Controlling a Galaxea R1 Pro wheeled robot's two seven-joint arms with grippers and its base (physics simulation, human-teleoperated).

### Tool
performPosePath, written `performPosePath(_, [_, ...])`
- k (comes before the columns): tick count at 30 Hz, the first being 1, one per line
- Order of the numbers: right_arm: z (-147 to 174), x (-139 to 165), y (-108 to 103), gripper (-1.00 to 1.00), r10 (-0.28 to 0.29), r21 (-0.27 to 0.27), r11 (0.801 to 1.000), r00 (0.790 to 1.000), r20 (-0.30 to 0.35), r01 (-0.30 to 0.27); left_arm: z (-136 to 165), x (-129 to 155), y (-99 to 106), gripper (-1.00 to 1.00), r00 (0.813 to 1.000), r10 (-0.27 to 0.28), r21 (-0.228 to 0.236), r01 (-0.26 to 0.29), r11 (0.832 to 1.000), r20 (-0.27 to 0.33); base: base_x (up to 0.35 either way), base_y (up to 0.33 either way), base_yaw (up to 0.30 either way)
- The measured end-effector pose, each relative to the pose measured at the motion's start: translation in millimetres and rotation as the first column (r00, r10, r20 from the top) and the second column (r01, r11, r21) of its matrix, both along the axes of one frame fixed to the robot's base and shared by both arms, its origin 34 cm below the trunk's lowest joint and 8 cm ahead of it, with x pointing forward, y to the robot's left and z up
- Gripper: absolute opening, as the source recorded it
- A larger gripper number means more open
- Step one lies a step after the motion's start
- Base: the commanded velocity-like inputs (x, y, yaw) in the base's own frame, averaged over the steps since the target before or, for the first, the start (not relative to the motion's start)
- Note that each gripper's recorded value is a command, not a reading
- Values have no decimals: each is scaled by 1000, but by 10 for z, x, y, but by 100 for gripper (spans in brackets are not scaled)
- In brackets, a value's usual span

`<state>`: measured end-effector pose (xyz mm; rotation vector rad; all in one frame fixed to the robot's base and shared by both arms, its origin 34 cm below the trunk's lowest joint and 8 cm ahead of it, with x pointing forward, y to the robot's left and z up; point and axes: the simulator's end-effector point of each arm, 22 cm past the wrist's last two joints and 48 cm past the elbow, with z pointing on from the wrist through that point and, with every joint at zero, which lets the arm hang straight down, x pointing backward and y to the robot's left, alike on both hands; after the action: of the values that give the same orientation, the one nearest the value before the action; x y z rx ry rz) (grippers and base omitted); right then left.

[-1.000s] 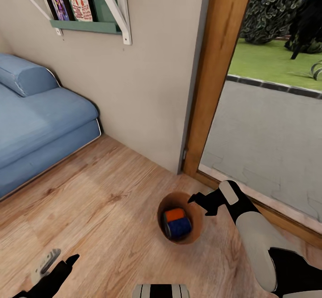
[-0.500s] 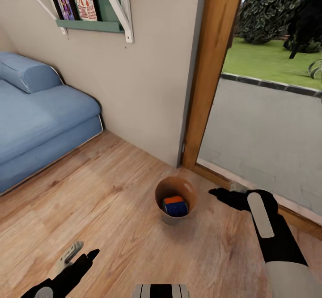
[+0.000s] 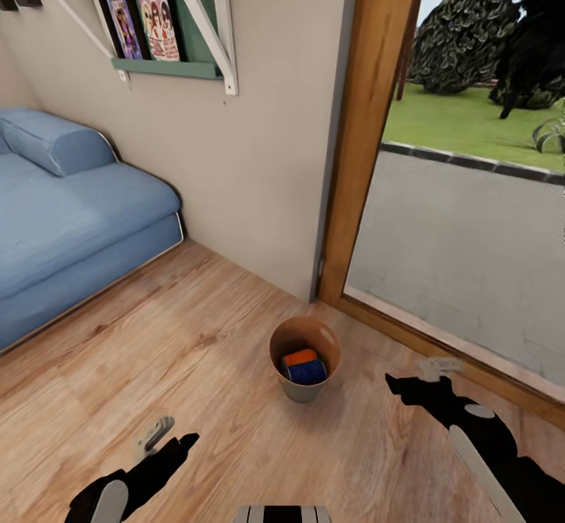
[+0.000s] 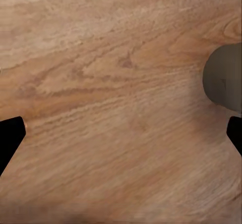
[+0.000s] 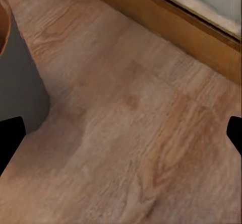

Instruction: Put the three can of soda from the living room inside the tash can in the kitchen.

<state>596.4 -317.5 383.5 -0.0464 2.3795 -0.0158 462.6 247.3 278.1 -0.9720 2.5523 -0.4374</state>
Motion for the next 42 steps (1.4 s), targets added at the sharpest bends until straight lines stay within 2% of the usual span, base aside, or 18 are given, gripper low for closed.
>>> performPosePath(1, [23, -2, 105, 100, 60, -6, 998, 998, 22, -60, 18, 19, 23, 100, 1000, -2, 2, 2, 1000, 6, 0, 0, 0])
performPosePath(2, [41, -28, 273, 100, 137, 10, 991, 990, 38, -137, 184, 137, 36, 100, 999, -16, 12, 15, 1000, 45, 0, 0, 0])
performPosePath(5, [106, -56, 420, 100, 199, 28, 979, 978, 56, -201, 411, 217, 27, 100, 996, -48, 43, 45, 998, 69, 0, 0, 0])
performPosePath(8, [159, -67, 499, 100, 223, 39, 973, 972, 67, -226, 483, 174, -74, 100, 995, -99, 107, 95, 990, 30, 0, 0, 0])
performPosePath(10, [187, -66, 505, 100, 224, 42, 973, 972, 70, -227, 457, 110, -71, 100, 994, -107, 144, 107, 984, -6, 0, 0, 0])
performPosePath(14, [57, -120, 418, 100, 206, 38, 978, 978, 36, -207, 328, 11, -31, 100, 995, -88, 162, 94, 982, -44, 0, 0, 0])
performPosePath(22, [85, -132, 359, 100, 192, 33, 981, 981, 35, -193, 304, 9, -8, 100, 997, -71, 172, 77, 982, -42, 0, 0, 0])
performPosePath(31, [315, -53, 234, 100, 161, 25, 986, 984, 81, -163, 415, 55, -6, 100, 997, -69, 175, 71, 982, -17, 0, 0, 0])
performPosePath(36, [476, -6, 179, 100, 147, 21, 988, 983, 113, -151, 635, 191, -5, 100, 997, -74, 188, 66, 980, 39, 0, 0, 0])
performPosePath(42, [619, 17, 163, 100, 144, 17, 989, 980, 139, -147, 755, 240, -3, 100, 995, -74, 192, 60, 979, 66, 0, 0, 0])
